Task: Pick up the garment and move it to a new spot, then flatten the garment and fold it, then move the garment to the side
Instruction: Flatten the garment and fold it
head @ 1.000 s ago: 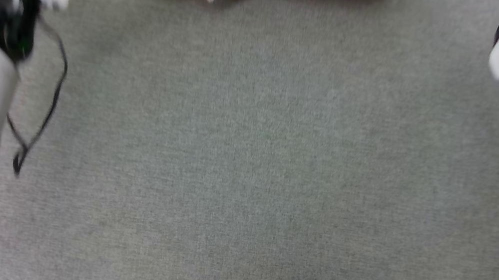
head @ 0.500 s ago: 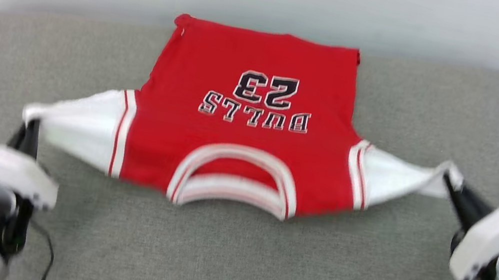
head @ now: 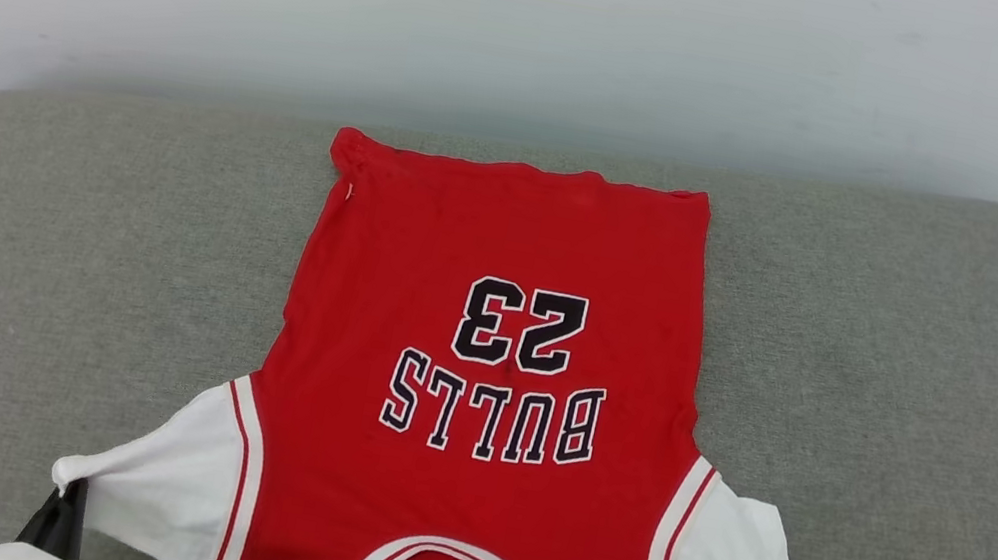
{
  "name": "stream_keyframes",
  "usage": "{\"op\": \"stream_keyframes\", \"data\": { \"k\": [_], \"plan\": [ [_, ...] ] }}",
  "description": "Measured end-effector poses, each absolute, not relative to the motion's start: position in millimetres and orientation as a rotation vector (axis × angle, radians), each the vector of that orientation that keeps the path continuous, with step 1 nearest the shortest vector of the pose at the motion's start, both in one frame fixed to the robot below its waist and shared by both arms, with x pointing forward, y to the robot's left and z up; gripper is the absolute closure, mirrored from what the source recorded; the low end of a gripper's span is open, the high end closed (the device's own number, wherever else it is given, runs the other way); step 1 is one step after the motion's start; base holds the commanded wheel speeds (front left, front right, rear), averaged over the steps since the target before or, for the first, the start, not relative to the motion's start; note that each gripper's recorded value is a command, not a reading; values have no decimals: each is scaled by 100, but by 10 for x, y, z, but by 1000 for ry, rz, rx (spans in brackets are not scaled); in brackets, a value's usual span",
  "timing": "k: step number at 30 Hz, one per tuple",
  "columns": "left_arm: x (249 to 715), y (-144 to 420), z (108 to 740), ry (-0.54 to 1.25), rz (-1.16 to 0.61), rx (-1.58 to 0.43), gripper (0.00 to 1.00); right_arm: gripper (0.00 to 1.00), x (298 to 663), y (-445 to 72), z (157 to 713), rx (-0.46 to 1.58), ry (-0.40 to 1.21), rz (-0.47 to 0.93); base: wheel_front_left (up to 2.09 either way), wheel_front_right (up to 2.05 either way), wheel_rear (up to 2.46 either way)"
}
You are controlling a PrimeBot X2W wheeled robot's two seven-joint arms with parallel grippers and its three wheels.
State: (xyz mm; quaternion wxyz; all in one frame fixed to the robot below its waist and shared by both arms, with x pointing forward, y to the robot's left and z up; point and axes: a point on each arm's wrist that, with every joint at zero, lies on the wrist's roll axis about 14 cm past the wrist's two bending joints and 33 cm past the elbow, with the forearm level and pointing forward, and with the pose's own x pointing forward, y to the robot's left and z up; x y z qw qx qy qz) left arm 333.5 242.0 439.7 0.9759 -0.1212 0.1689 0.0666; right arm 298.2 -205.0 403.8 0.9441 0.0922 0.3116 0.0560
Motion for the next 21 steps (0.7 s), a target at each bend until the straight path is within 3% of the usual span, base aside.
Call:
{"op": "stream_keyframes", "data": {
  "k": [5, 12, 21],
  "plan": [
    [3343, 2323, 4556, 290, 113, -241, 100, 0, 3167, -2055, 4199, 172, 567, 113, 0, 0, 0],
    [3561, 2237, 4807, 209, 81, -209, 100, 0, 4023, -2244, 4766, 191, 368, 60, 0, 0, 0],
    [4030, 2048, 4970, 125, 13, -202, 100, 0, 5287, -2166, 4868, 222, 457, 89, 0, 0, 0]
  ]
}}
